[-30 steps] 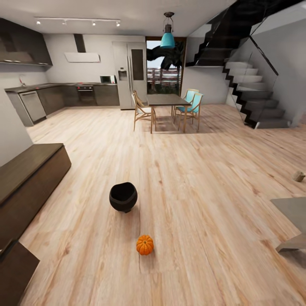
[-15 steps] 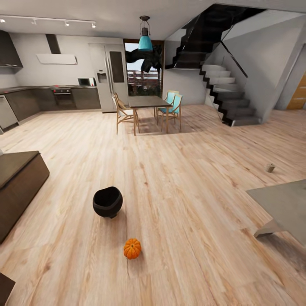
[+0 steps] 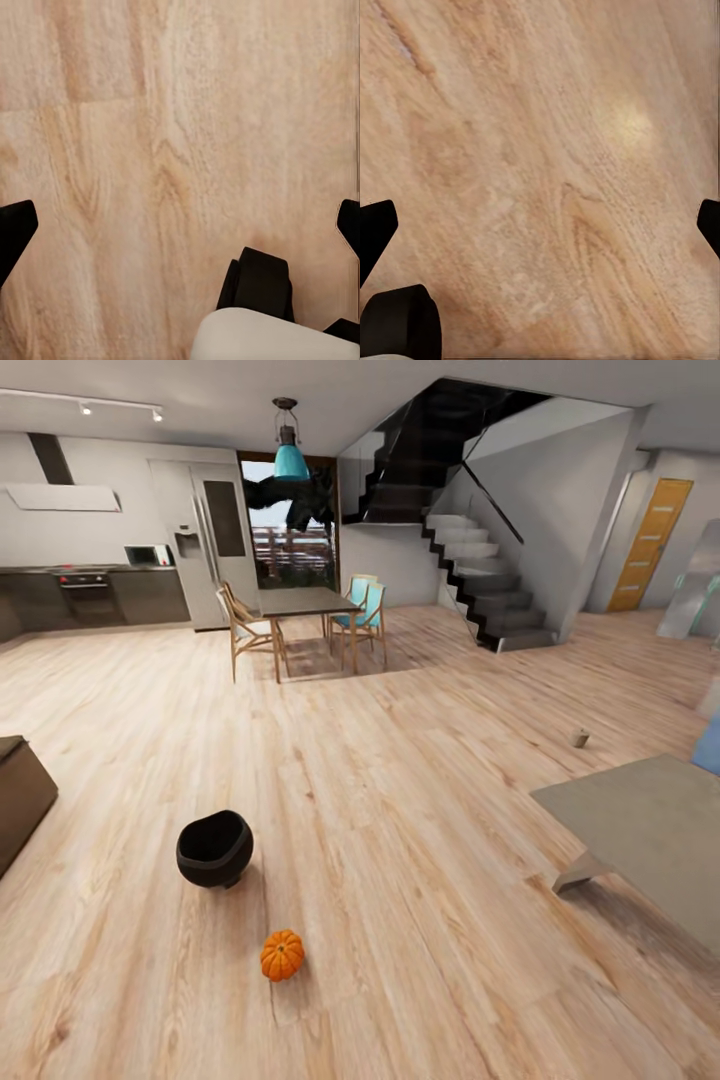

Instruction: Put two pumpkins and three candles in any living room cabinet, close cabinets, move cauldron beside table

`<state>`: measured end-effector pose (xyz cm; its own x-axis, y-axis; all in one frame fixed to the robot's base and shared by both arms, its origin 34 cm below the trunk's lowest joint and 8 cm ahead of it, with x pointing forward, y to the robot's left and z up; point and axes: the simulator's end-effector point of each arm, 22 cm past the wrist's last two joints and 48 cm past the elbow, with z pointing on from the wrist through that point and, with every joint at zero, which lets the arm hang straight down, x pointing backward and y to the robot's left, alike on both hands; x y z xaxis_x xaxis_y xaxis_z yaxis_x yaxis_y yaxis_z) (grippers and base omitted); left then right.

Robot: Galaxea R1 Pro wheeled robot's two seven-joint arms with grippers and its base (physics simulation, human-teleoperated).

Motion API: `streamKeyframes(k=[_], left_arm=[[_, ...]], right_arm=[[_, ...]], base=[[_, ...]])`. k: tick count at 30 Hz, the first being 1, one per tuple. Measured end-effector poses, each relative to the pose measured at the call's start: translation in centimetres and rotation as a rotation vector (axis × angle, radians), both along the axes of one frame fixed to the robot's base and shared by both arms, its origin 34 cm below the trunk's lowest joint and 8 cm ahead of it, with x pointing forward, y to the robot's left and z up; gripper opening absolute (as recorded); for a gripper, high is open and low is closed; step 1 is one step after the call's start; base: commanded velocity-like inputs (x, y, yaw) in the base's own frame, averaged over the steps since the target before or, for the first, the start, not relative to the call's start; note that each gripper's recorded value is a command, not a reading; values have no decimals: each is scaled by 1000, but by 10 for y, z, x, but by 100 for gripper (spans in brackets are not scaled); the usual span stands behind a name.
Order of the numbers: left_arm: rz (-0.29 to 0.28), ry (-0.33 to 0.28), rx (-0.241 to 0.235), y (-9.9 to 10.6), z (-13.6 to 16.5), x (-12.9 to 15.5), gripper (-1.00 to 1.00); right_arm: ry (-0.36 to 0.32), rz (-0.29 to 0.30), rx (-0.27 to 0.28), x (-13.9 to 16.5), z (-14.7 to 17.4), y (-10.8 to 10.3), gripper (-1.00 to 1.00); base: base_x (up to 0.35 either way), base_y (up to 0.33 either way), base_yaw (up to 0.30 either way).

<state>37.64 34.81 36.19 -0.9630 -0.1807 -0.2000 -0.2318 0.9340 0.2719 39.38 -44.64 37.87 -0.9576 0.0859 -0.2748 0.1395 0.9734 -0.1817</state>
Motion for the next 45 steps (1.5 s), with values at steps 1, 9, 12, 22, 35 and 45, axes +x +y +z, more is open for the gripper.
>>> streamKeyframes(k=[1, 9, 12, 22, 35, 45], left_arm=[[0, 0, 0, 0, 0, 0, 100], [0, -6, 0, 0, 1, 2, 100], [0, -7, 0, 0, 2, 2, 100], [0, -7, -1, 0, 2, 2, 100], [-3, -7, -1, 0, 2, 3, 100], [-5, -7, -6, -4, 1, 3, 100]], right_arm=[[0, 0, 0, 0, 0, 0, 100], [4, -6, 1, 0, 1, 0, 100], [2, -2, 1, 1, 1, 0, 100], [-7, 10, -2, 3, 2, 0, 100], [-5, 18, 23, 2, -2, 17, 100], [-5, 15, 19, 2, -2, 15, 100]], base=[[0, 0, -266], [0, 0, -216], [0, 0, -30], [106, 0, -3], [325, 0, 0], [282, 0, 0]])
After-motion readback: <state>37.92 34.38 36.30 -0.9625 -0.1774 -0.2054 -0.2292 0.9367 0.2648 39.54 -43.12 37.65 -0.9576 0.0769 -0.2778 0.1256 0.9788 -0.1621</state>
